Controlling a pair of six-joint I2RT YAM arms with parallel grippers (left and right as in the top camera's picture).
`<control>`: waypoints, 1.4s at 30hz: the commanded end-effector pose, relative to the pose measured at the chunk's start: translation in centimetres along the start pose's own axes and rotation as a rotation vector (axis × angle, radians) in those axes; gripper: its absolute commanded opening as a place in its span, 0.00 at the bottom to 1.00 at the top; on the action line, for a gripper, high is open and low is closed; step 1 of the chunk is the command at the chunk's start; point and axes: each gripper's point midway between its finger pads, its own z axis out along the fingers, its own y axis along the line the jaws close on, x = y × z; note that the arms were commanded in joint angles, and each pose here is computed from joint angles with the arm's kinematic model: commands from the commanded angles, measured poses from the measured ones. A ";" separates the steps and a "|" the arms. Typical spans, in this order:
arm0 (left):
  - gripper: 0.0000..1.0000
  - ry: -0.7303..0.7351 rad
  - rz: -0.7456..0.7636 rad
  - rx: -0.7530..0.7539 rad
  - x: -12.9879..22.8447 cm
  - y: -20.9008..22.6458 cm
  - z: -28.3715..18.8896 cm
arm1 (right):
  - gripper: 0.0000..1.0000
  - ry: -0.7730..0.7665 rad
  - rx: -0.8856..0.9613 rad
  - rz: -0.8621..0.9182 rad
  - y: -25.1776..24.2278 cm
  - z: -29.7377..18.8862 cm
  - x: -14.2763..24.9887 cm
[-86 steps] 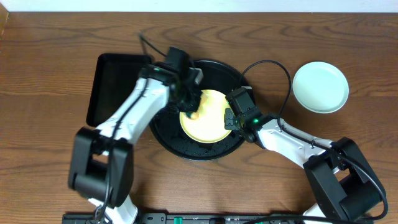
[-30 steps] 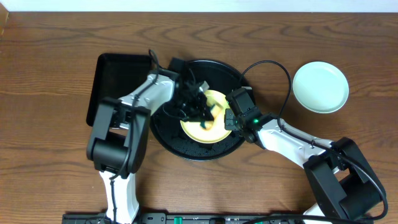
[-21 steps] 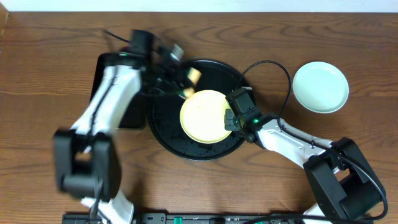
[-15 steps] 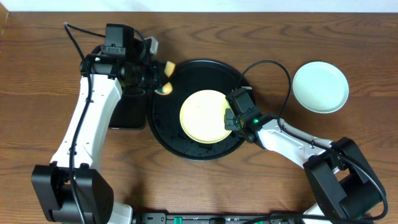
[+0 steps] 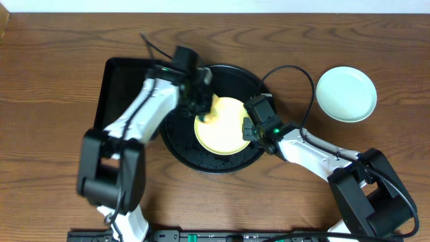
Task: Clean dirty plates on tray and stack at the side
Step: 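Keep scrubbing the yellow plate surface with the left gripper's sponge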
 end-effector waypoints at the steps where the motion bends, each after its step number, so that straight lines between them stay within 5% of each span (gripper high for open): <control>1: 0.08 0.079 0.113 -0.005 1.5 -0.9 3.7 | 0.01 0.007 0.017 0.002 -0.4 0.2 0.4; 8: 0.08 0.058 0.150 -0.188 0.7 2.1 5.8 | 0.01 0.007 0.017 0.002 -0.4 0.2 0.4; 26: 0.08 0.087 0.144 -0.319 1.1 5.0 6.4 | 0.01 0.007 0.016 0.002 -0.4 0.2 0.4; 35: 0.08 0.343 0.044 -0.142 7.4 2.4 5.7 | 0.01 0.007 0.016 0.002 -0.4 0.2 0.4; 42: 0.07 0.278 0.051 -0.016 5.3 -1.4 1.9 | 0.01 0.010 0.018 0.002 -0.4 0.2 0.5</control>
